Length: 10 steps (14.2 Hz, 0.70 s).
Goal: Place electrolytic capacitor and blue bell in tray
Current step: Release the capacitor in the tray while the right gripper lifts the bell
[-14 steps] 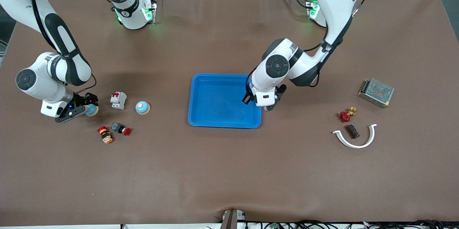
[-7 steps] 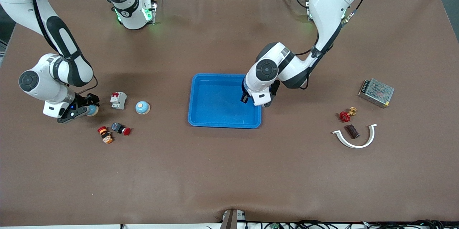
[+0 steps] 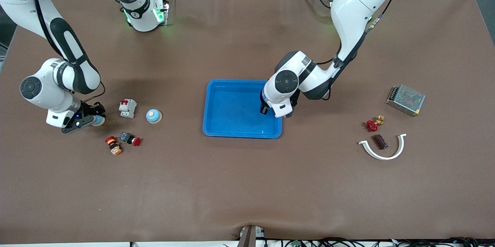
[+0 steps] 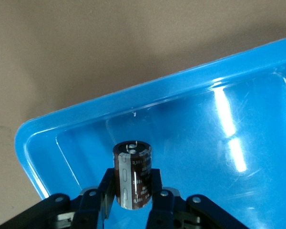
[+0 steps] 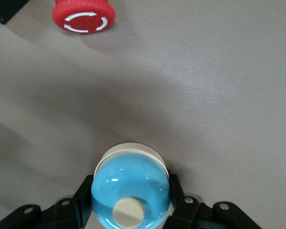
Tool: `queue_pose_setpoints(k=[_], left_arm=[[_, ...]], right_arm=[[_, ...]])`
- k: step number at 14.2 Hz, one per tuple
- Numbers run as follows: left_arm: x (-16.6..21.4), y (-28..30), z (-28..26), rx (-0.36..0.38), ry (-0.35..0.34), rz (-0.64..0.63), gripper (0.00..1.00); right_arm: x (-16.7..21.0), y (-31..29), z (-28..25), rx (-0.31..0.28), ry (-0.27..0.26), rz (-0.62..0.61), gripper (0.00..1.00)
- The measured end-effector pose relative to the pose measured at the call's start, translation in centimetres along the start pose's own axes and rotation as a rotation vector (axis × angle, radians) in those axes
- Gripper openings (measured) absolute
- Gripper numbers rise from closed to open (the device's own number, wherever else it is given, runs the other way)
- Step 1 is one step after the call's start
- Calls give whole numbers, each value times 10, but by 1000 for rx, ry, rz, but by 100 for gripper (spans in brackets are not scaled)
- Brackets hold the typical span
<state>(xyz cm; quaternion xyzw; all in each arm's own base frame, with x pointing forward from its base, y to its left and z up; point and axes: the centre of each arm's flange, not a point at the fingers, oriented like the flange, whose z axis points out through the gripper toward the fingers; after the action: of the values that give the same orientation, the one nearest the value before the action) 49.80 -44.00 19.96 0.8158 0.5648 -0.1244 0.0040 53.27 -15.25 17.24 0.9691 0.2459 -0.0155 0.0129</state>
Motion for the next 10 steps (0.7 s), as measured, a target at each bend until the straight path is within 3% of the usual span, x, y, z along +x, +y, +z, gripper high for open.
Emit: queue_pose_setpoints(k=[2, 7, 10], left_arm=[[3, 1, 4, 4, 7, -3, 45], [4, 15, -10, -43, 27, -10, 96], [15, 32, -48, -79, 35, -31, 100]], right_arm=[[0, 0, 0, 0, 0, 0, 65], [2, -1, -1, 7, -5, 0, 65], [14, 0, -18, 59, -54, 20, 65]])
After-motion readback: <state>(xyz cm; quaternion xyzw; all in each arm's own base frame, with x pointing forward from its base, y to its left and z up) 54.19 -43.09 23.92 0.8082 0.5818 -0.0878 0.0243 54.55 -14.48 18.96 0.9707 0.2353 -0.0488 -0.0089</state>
